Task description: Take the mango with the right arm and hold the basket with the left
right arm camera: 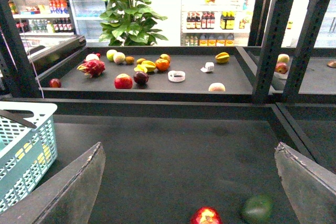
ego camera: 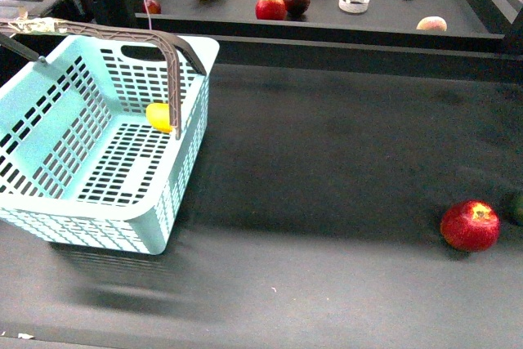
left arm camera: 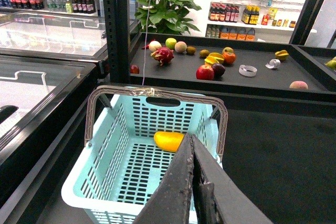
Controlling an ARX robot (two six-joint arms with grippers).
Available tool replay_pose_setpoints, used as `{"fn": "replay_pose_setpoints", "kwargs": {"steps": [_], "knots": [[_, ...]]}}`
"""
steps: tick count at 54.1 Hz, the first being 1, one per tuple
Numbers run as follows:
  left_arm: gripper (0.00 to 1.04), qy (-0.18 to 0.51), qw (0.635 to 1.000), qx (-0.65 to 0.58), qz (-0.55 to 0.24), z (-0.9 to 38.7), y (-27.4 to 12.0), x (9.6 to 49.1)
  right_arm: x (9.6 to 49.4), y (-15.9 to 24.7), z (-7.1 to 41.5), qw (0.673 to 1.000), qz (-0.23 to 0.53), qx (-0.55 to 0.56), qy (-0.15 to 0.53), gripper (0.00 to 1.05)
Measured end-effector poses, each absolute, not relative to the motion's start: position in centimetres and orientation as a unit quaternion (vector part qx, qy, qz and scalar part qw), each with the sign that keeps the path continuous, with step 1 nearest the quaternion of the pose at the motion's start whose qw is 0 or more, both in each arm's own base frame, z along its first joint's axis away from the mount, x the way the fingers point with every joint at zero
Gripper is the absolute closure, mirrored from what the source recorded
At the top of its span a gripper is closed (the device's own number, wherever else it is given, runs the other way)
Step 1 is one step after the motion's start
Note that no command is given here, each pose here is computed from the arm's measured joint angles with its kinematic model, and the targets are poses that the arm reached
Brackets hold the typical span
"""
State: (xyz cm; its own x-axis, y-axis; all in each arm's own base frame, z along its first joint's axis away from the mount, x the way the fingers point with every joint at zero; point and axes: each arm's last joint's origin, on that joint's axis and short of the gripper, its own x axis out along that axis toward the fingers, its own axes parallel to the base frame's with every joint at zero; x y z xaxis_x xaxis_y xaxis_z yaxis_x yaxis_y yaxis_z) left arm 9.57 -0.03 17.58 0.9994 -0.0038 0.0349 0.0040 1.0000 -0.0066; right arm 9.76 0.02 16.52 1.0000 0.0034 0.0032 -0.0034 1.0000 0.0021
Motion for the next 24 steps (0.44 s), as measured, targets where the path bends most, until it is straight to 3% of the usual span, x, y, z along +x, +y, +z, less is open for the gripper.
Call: {"fn": "replay_pose_setpoints", "kwargs": {"steps": [24], "knots": [[1.03, -0.018, 1.000, -0.003, -0.002, 17.58, -0.03, 9.57, 9.76, 0.02, 16.52, 1.000, 0.002, 0.001, -0.002, 0.08]]}}
